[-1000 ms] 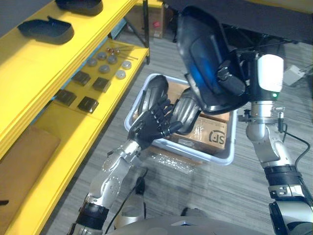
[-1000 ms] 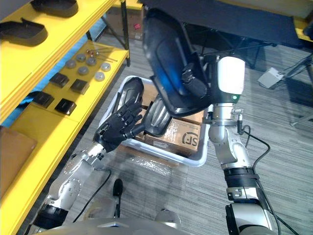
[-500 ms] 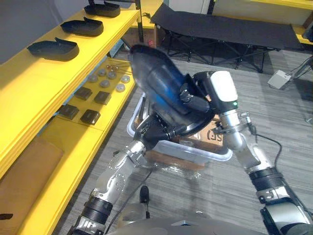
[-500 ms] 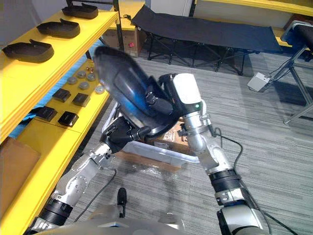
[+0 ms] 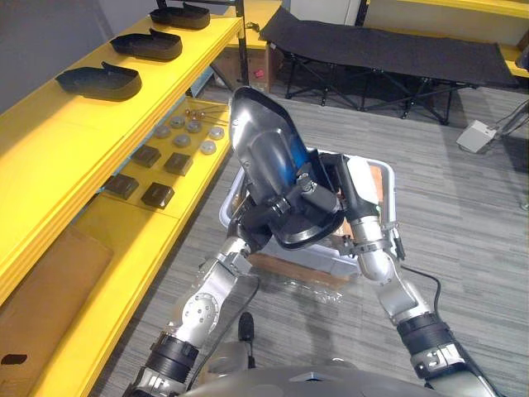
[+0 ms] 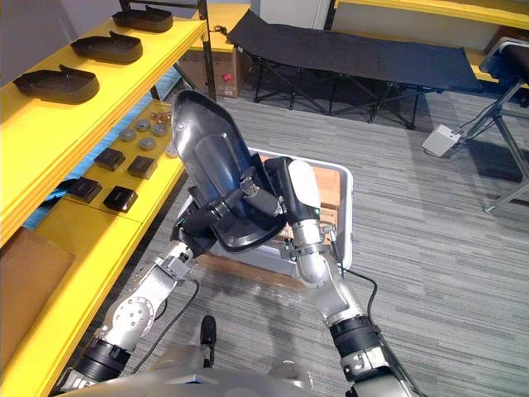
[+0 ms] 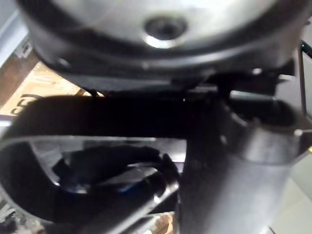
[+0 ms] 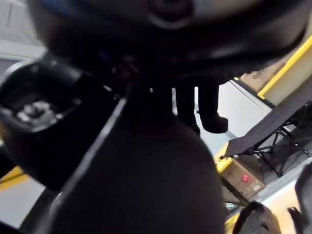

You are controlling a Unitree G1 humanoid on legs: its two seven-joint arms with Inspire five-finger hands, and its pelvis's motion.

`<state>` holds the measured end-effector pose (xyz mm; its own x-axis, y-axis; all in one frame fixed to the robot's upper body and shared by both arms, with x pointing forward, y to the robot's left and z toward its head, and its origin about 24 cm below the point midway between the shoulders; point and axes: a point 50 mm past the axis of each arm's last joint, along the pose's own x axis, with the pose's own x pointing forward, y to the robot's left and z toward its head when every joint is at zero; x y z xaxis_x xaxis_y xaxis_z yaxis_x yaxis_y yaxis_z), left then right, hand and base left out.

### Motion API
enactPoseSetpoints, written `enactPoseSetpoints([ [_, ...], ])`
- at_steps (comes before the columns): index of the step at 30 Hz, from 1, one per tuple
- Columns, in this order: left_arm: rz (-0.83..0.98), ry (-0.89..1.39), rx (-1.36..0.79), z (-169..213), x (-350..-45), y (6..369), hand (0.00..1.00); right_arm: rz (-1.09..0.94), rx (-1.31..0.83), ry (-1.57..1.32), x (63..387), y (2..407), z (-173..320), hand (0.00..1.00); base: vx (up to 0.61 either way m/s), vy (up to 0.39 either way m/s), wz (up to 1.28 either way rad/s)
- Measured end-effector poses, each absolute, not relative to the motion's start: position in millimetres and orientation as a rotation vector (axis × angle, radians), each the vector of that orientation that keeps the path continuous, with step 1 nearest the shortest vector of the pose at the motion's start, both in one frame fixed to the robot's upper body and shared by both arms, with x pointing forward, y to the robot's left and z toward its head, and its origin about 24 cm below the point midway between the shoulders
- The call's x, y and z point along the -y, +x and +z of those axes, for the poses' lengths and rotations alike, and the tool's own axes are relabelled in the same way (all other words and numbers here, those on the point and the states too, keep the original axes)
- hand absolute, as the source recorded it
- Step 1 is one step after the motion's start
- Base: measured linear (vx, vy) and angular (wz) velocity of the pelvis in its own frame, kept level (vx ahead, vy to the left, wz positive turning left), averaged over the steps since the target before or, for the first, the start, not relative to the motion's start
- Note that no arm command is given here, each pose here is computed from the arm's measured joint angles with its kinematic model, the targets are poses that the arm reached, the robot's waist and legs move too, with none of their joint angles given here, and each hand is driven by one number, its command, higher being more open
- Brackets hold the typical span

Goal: Walk over and take three plastic housings, then place them on the shelf

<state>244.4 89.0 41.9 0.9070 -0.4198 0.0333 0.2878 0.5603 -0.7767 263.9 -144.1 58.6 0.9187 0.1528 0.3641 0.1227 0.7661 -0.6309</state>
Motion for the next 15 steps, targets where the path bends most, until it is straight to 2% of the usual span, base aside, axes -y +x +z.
enactPoseSetpoints([
  [7, -0.274, -0.891, -0.241, 22.0, -94.9, 241.7, 0.00, 0.022, 0.394, -0.639, 128.2, 251.6, 45.8, 0.00, 0.00, -0.004, 0.00],
  [14, -0.267, -0.850, -0.251, 16.6, -93.8, 235.5, 0.00, 0.008, 0.358, -0.611, 123.8, 243.2, 36.5, 0.00, 0.00, 0.000, 0.00],
  [15, -0.271, -0.844, -0.251, 16.6, -93.2, 235.3, 0.00, 0.001, 0.354, -0.605, 123.8, 241.8, 35.3, 1.00, -0.02, -0.011, -0.03],
])
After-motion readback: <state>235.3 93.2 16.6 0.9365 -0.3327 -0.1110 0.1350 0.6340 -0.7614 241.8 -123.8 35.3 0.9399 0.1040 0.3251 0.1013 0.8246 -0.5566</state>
